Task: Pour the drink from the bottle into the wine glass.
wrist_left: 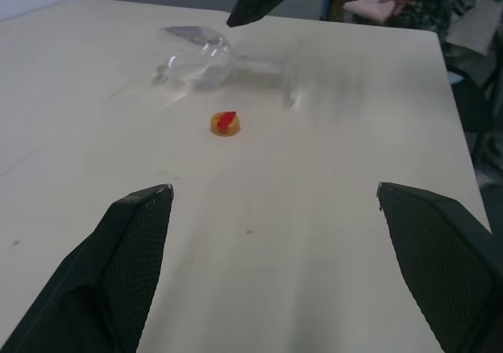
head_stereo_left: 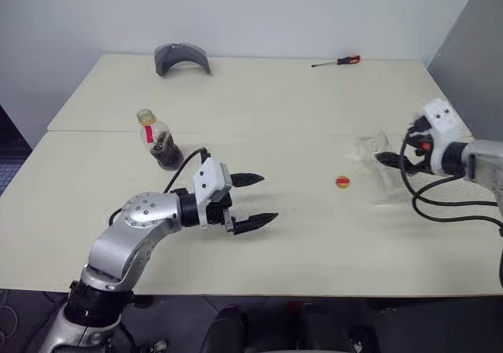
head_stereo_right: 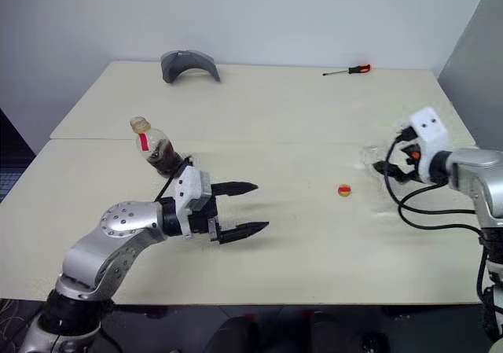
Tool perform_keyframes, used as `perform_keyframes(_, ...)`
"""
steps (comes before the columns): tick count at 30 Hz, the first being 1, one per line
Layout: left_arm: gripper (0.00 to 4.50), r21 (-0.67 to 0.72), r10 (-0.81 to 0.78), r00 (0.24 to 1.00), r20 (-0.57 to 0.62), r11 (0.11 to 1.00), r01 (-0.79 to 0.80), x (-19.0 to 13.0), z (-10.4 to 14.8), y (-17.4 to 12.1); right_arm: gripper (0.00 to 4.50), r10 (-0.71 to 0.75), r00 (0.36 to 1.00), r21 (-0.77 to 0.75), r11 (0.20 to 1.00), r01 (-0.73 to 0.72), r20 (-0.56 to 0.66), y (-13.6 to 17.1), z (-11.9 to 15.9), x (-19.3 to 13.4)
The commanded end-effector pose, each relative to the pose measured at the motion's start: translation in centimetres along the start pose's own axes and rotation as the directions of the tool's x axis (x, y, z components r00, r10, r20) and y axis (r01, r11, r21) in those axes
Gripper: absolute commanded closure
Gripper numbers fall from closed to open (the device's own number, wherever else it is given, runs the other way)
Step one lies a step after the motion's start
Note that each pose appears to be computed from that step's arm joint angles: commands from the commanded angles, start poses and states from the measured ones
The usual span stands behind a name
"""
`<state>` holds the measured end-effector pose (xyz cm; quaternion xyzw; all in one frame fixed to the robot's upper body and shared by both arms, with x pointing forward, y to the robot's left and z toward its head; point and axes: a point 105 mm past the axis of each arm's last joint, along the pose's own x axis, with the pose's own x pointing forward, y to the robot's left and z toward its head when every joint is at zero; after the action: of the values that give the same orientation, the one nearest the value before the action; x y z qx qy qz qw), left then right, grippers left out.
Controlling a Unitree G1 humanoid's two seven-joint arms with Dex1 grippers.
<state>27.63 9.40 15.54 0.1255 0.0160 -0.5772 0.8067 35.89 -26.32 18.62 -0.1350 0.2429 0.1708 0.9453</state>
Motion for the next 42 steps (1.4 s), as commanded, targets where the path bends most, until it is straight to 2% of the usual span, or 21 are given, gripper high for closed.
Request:
perform_keyframes(1, 0.02, 0.075, -0.026, 1.000, 0.016, 0.997, 0.025, 0.1, 0.6, 0.8, 0.00, -0.074, 0.997, 0.055, 0.996, 0.075, -0.021, -1.8, 0.7, -1.0)
perform_keyframes(6, 0.02, 0.096, -0.013, 1.000, 0.014, 0.995, 0.012, 0.0, 0.2, 2.4, 0.00, -0.036, 0.996, 0.164, 0.985, 0.049, -0.078, -1.2, 0.1, -1.0)
perform_keyframes(9, 0.02, 0.108, -0.027, 1.000, 0.003, 0.994, 0.027, -0.2, -0.3, 2.2, 0.00, -0.013, 0.995, 0.211, 0.977, 0.034, -0.099, -0.8, 0.1, -0.8)
perform_keyframes(15, 0.02, 0.111, -0.026, 1.000, 0.005, 0.994, 0.026, 0.0, -0.6, 2.0, 0.00, 0.006, 0.993, 0.254, 0.967, 0.025, -0.120, -0.5, 0.2, -0.5)
perform_keyframes(20, 0.02, 0.117, 0.021, 1.000, -0.004, 0.993, -0.021, -0.3, -0.9, 3.0, 0.00, 0.030, 0.987, 0.277, 0.961, 0.015, -0.159, 0.2, -0.2, 0.1)
perform_keyframes(32, 0.02, 0.118, 0.019, 1.000, -0.012, 0.993, -0.017, 0.0, -0.9, 2.4, 0.00, 0.100, 0.965, 0.211, 0.976, -0.048, -0.242, 2.1, -1.7, 2.9)
perform_keyframes(42, 0.02, 0.103, 0.032, 0.999, -0.016, 0.994, -0.031, -0.2, -1.2, 1.8, 0.00, 0.107, 0.945, 0.175, 0.983, -0.054, -0.310, 1.6, -2.1, 4.2)
